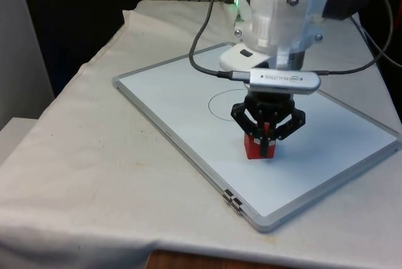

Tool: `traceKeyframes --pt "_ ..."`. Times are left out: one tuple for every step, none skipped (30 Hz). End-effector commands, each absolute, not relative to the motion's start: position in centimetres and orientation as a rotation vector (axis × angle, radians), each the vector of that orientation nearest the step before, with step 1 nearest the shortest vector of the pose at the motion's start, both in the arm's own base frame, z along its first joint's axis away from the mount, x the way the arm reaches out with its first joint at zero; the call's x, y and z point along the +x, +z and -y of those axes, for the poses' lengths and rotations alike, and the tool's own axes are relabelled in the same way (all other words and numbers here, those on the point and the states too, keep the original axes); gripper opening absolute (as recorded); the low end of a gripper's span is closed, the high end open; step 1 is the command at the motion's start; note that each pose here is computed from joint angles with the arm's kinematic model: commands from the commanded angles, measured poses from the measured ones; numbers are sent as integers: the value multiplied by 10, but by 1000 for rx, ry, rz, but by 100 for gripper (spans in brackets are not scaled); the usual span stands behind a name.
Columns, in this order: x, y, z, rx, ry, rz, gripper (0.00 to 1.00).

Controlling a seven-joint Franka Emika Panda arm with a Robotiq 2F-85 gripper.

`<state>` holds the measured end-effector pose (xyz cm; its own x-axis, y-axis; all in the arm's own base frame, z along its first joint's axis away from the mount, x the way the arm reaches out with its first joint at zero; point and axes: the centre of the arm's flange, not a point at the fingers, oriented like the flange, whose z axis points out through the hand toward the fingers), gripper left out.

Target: Push the cube into the marked area.

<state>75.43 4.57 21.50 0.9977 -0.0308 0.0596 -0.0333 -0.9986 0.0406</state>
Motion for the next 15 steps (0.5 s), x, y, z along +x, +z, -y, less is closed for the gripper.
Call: traceKeyframes --pt "750 216 -48 3100 92 53 0" --pt "749 215 -49 3100 86 52 0" --pt "747 215 -51 3102 80 50 0" --pt "746 215 -52 3102 74 48 0" --pt "745 216 -53 3103 71 49 0" --pt "743 216 -54 3104 64 45 0" --pt "742 216 -54 3106 58 45 0" --pt "739 216 -54 3108 45 43 0" --pt "737 216 -53 3108 39 42 0" --pt "742 215 -53 3106 36 43 0" --pt "736 216 -51 3109 34 44 0" --pt "735 216 -49 3108 30 46 0" --pt "733 215 -49 3109 22 47 0" --pt "732 215 -47 3109 18 52 0" --pt "731 214 -44 3108 6 62 0"
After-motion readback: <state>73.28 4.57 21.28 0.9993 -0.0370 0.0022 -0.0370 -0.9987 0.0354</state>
